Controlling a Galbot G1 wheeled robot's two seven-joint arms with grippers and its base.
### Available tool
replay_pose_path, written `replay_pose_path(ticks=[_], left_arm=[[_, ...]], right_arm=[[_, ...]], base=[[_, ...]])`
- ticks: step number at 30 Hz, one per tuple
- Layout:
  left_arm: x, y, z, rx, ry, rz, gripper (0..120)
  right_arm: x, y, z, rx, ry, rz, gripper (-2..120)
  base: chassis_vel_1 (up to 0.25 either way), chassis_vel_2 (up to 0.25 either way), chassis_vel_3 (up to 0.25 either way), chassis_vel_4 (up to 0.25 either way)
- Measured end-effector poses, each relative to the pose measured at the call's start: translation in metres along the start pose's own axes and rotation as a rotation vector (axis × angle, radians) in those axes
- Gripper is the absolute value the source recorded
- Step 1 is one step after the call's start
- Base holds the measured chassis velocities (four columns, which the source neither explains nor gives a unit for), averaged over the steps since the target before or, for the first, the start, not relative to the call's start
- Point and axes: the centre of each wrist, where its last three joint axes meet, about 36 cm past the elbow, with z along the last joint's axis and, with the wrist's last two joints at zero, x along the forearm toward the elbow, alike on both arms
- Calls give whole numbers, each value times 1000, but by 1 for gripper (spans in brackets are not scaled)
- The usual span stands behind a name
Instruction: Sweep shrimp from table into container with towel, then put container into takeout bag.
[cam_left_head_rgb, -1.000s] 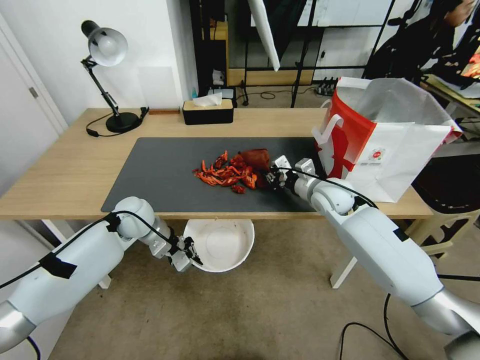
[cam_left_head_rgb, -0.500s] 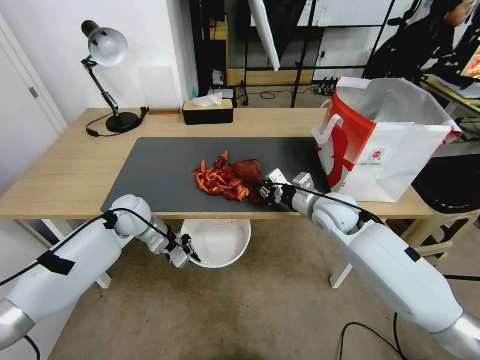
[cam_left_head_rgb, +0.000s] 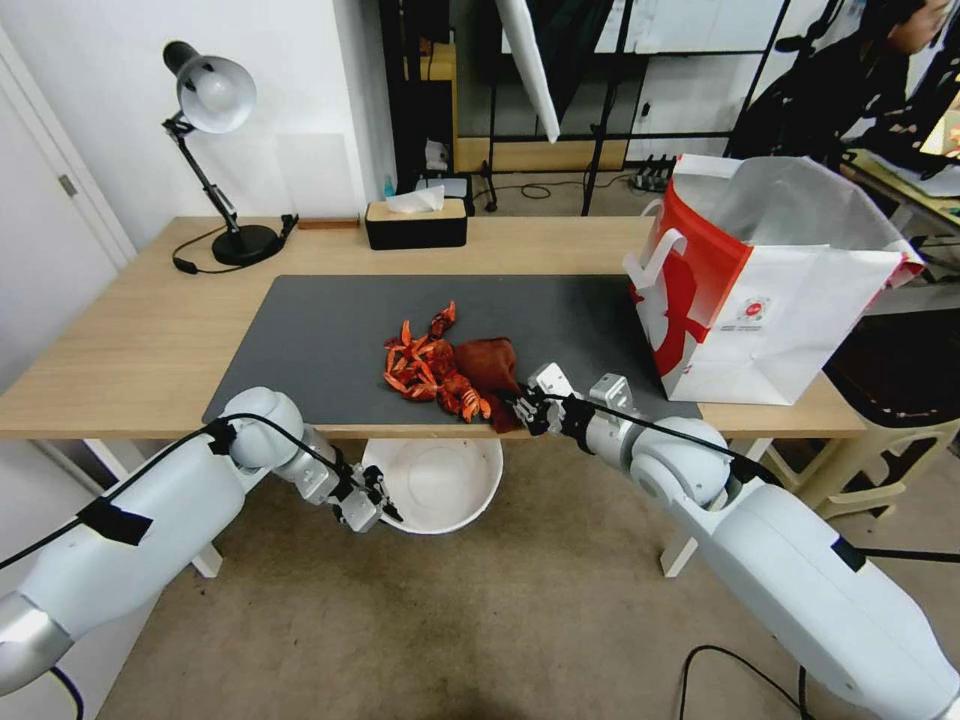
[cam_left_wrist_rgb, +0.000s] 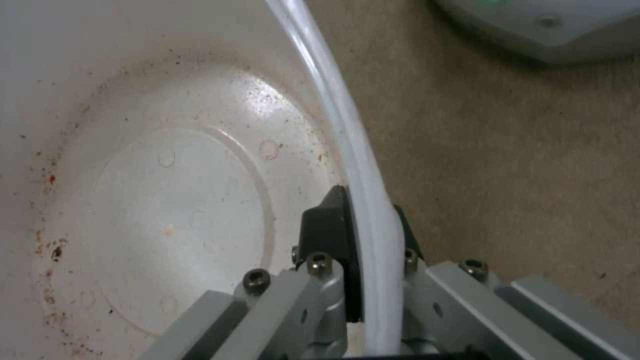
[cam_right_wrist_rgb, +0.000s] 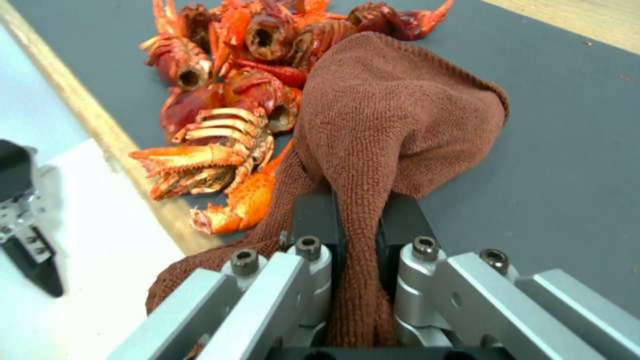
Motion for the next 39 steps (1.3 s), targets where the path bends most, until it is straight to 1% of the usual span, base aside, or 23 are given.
replay_pose_path(ticks=[9,18,27,39], left_arm=[[3,-2,1,13,-4,1,0],[6,-2,0,23,-6,6,0],[7,-2,0,27,-6,10,0],[11,-6,2,45,-6,15,0]], right_arm=[[14,14,2,4,-7,-20,5],[23,30,7,0,-7,-41,5],[28,40,11,4,-5,-55,5],[38,56,14,16,-12,-84,5]], base=[[0,0,0,0],[0,0,0,0],[0,0,0,0],[0,0,0,0]])
